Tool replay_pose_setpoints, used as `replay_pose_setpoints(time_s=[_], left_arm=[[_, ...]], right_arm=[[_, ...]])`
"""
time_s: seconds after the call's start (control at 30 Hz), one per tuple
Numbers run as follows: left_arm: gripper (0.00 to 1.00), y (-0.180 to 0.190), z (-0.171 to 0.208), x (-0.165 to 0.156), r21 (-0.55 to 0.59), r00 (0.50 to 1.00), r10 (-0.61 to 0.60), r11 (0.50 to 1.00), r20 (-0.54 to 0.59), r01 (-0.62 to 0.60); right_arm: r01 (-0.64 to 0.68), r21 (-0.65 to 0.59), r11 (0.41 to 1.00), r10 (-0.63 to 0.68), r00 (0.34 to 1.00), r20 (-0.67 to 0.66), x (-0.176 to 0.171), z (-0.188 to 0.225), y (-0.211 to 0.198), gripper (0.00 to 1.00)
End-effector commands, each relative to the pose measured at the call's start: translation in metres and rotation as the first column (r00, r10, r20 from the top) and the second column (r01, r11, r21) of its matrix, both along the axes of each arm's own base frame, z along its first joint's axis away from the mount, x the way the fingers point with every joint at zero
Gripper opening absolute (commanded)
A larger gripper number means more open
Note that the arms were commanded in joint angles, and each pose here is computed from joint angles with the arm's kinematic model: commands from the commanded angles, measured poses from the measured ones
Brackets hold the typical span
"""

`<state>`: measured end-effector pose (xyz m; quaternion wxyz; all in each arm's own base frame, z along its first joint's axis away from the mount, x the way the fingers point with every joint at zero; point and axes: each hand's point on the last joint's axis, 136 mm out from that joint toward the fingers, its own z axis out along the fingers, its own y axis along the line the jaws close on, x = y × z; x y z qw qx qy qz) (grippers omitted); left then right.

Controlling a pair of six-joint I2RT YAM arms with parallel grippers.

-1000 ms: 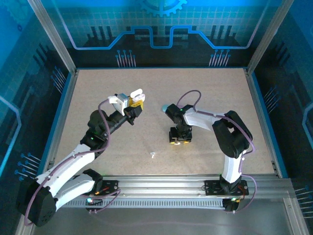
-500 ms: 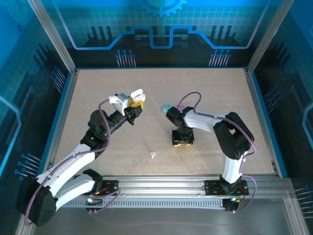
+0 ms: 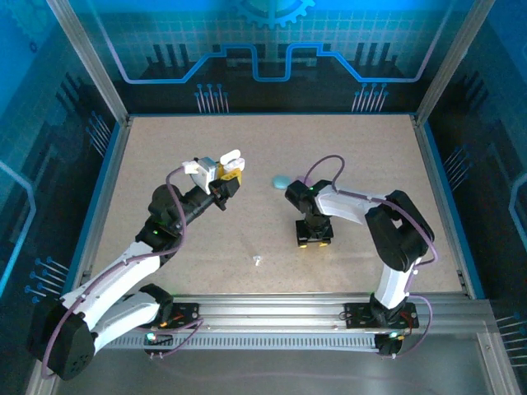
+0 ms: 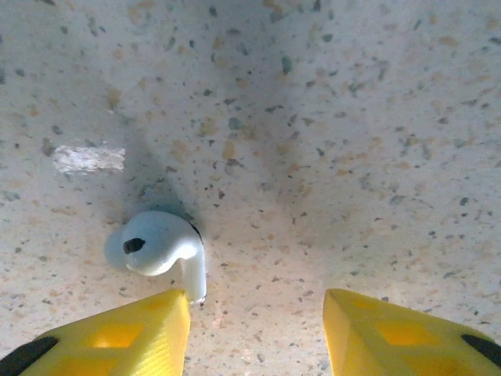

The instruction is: Insert wireless bluetooth earbuds into charging case

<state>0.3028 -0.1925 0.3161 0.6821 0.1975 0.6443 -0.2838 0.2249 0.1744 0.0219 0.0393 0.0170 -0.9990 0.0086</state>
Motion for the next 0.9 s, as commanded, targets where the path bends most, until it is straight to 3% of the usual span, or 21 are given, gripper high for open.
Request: replay_pose_setpoints(time_s=[0.0,0.23,0.63,0.87], left_arm=[[0.3,0.001,0.015,-0.001,-0.038,0.999,-0.011,0.999,0.03,0.012],[0.3,-0.002,0.013,0.0,-0.044,0.999,-0.026,0.999,0.022,0.027],[0.3,-0.003,0.011,0.001,-0.04,0.999,-0.026,0.999,0.019,0.027],[0.3,-0.002,0.012,0.0,-0.039,1.0,-0.023,0.999,0.019,0.024]], right_arm=[[-0.015,0.052,0.999,0.012,0.999,0.053,0.005,0.018,0.004,0.49],[-0.001,0.081,0.997,-0.006,0.997,0.082,0.025,0.02,0.021,0.51],[-0.23,0.031,0.973,0.229,0.972,0.044,0.035,0.002,0.028,0.52],[-0.263,0.026,0.964,0.263,0.965,0.002,0.032,-0.007,0.029,0.48]])
